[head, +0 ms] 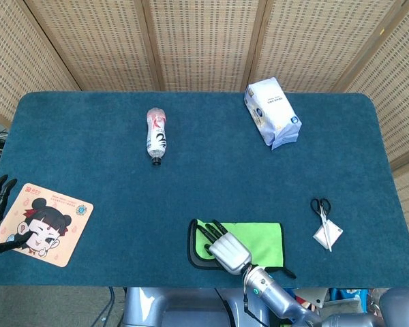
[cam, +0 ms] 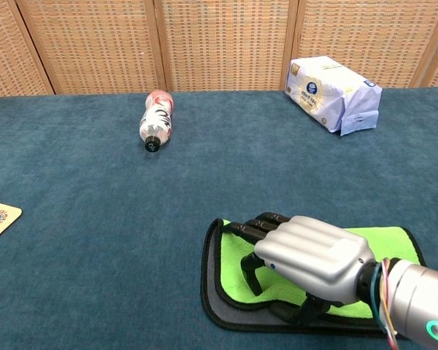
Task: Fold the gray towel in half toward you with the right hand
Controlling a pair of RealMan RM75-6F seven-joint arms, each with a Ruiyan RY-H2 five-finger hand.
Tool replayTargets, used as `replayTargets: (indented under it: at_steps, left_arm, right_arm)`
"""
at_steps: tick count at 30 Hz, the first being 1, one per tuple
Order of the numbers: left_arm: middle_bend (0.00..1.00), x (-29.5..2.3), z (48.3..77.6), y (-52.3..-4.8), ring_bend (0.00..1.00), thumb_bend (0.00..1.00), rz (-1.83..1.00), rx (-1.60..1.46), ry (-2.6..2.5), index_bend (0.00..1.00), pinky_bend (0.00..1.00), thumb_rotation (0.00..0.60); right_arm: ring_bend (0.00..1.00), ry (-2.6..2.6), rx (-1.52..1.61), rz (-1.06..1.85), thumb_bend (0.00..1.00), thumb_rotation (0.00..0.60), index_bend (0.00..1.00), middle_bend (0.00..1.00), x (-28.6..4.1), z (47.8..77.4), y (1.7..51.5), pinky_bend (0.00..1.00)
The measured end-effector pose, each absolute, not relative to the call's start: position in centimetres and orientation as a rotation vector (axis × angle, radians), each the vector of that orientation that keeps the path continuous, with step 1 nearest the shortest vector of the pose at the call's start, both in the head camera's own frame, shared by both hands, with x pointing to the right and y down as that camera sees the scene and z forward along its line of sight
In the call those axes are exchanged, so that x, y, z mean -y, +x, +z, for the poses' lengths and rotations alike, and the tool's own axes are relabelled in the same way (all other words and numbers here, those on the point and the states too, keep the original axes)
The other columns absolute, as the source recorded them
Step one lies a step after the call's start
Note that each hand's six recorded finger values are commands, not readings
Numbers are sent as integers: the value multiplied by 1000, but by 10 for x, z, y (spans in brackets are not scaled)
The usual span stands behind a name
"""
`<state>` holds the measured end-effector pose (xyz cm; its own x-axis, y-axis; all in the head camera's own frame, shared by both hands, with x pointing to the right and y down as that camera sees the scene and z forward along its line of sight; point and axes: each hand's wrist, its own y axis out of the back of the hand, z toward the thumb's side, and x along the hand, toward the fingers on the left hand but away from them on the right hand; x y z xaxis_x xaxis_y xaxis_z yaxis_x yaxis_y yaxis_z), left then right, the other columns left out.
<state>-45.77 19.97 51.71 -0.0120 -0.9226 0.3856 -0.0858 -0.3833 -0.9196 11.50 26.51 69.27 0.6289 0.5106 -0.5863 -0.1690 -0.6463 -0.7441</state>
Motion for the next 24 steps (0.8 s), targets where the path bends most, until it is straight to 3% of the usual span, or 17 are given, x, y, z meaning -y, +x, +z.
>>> replayTargets:
  at_steps: [18, 20, 24]
  left_arm:
    - [0, -200, 517, -457, 0, 165, -1480, -1076, -1546, 0, 0, 600]
    - [0, -200, 518, -457, 0, 165, -1481, -1076, -1546, 0, 0, 600]
    - [0, -200, 517, -458, 0, 166, -1480, -1079, -1545, 0, 0, 600]
  right_arm:
    - [0, -2114, 278, 991, 472, 600, 518, 0, -276, 679, 107, 0]
    - [0, -2111, 270, 990, 424, 600, 436, 0, -277, 679, 107, 0]
    - [0, -2112, 247, 1000, 139, 600, 101, 0, -280, 681, 108, 0]
